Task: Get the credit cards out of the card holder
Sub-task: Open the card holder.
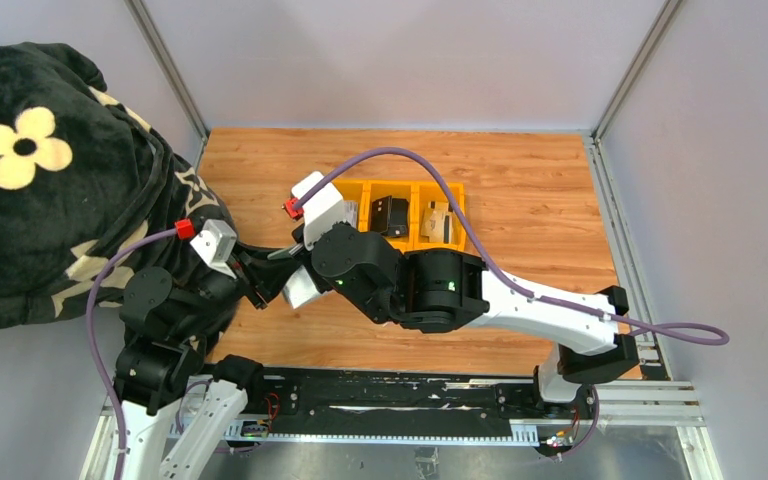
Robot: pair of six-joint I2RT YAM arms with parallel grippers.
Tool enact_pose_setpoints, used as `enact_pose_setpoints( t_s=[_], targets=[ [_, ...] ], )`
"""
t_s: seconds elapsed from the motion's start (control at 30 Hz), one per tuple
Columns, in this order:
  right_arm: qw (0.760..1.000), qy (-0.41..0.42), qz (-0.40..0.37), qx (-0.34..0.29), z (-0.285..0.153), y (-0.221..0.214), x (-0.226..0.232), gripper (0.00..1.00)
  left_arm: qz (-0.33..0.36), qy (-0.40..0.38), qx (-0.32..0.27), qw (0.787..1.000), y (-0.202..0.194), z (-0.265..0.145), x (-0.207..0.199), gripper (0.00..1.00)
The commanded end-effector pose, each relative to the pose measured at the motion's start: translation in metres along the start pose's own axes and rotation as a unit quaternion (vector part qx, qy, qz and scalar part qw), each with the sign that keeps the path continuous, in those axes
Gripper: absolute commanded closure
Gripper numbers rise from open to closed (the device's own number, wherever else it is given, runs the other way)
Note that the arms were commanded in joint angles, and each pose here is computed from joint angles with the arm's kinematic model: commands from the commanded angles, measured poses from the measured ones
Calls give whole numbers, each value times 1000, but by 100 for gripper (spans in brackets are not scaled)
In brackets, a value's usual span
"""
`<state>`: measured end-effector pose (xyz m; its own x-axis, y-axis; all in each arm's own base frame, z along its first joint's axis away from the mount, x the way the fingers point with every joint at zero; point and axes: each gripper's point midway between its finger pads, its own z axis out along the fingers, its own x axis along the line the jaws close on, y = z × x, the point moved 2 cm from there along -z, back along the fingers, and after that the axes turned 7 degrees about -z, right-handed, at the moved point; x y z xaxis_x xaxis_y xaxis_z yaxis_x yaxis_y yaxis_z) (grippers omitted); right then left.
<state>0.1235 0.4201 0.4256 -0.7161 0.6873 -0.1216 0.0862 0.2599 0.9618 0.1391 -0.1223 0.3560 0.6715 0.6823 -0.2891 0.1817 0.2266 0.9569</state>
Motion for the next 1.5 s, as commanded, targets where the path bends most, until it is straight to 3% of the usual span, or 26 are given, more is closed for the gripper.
enact_pose_setpoints(
  t_s=[0.0, 0.07, 0.17, 0.23, 0.37, 0.4, 0.5, 0.6, 0.8, 1.0, 1.2, 1.47],
  targets=[
    [998, 42, 32, -23, -15, 15, 11, 100, 9, -57, 2, 998, 8, 3, -18, 69],
    [998, 49, 34, -23, -15, 15, 13, 100, 11, -64, 3, 998, 9, 2, -20, 73],
    [997, 60, 34, -21, -17, 15, 16, 100, 16, -72, 0, 997, 12, 1, -24, 87],
    [997, 68, 36, -16, -17, 12, 15, 93, 16, -83, 0, 996, 13, 0, -28, 98],
    [988, 142, 63, -15, -25, 12, 12, 55, -7, -127, 15, 992, 17, -2, -45, 100],
    [981, 180, 71, -20, -30, 11, 12, 49, -17, -135, 19, 991, 18, -2, -48, 100],
    [951, 289, 94, -50, -52, 14, 9, 38, -44, -148, 23, 988, 26, 0, -55, 100],
    [932, 338, 90, -93, -79, 13, -6, 30, -77, -152, 17, 985, 38, 1, -61, 100],
    [934, 318, 39, -155, -111, -12, -40, 26, -146, -168, 10, 975, 63, 9, -71, 100],
    [944, 274, 6, -183, -96, -55, -55, 26, -207, -190, 37, 959, 75, 13, -82, 100],
    [934, 302, 36, -188, -74, -57, -50, 25, -258, -209, 67, 941, 78, 15, -89, 100],
    [916, 348, 47, -194, -65, -49, -39, 25, -274, -212, 78, 935, 77, 16, -90, 100]
  ],
)
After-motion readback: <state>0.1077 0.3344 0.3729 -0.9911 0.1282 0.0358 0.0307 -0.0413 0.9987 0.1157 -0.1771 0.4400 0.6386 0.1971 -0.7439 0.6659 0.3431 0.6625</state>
